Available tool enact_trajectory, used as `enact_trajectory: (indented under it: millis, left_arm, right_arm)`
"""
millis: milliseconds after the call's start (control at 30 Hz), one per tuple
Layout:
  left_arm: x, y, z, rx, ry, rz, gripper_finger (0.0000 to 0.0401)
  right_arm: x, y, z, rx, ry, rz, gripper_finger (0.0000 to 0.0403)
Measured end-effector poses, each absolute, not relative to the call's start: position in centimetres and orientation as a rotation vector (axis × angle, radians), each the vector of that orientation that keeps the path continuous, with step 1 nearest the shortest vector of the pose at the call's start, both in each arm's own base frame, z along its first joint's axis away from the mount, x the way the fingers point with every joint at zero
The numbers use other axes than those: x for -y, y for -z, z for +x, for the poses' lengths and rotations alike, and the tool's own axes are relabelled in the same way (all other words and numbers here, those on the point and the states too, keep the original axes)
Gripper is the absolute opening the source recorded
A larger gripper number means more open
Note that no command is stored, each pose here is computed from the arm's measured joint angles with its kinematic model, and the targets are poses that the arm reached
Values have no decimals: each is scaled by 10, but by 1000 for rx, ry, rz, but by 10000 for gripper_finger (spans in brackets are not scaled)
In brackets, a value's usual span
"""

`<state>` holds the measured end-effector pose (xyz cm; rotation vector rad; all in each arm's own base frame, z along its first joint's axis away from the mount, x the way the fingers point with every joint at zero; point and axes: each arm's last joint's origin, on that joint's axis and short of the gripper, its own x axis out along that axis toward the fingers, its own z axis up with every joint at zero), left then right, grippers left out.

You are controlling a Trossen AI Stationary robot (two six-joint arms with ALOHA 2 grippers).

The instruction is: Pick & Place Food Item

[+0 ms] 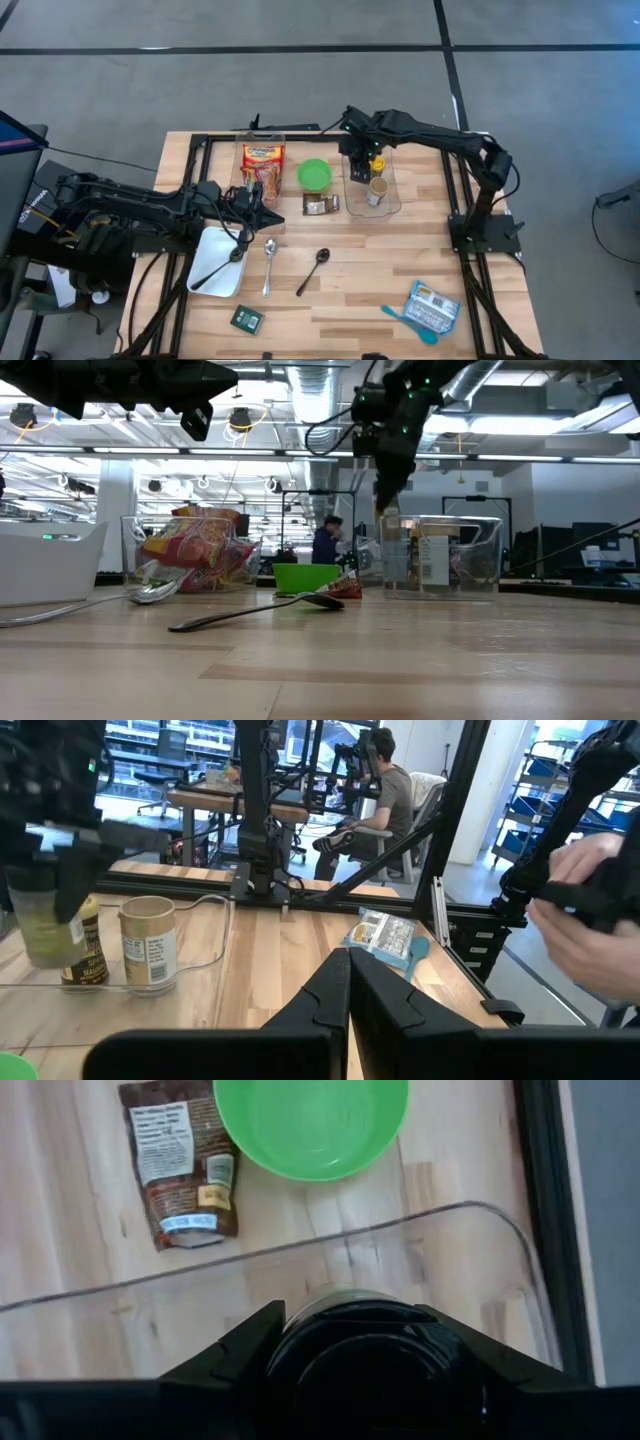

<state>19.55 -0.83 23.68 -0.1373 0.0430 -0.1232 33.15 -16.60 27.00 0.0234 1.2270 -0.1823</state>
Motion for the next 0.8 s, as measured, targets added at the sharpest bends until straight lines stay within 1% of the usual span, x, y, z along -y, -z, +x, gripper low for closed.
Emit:
enact_trajectory:
  millis: [333,800]
  left_arm:
    - [8,-237,196,-43,123,-137,1]
    - [8,-237,196,-43,123,-137,1]
  right_arm:
    - [174,-232,325,-1209,172,36,195]
    - [178,-201,317,-1180,152,55,197]
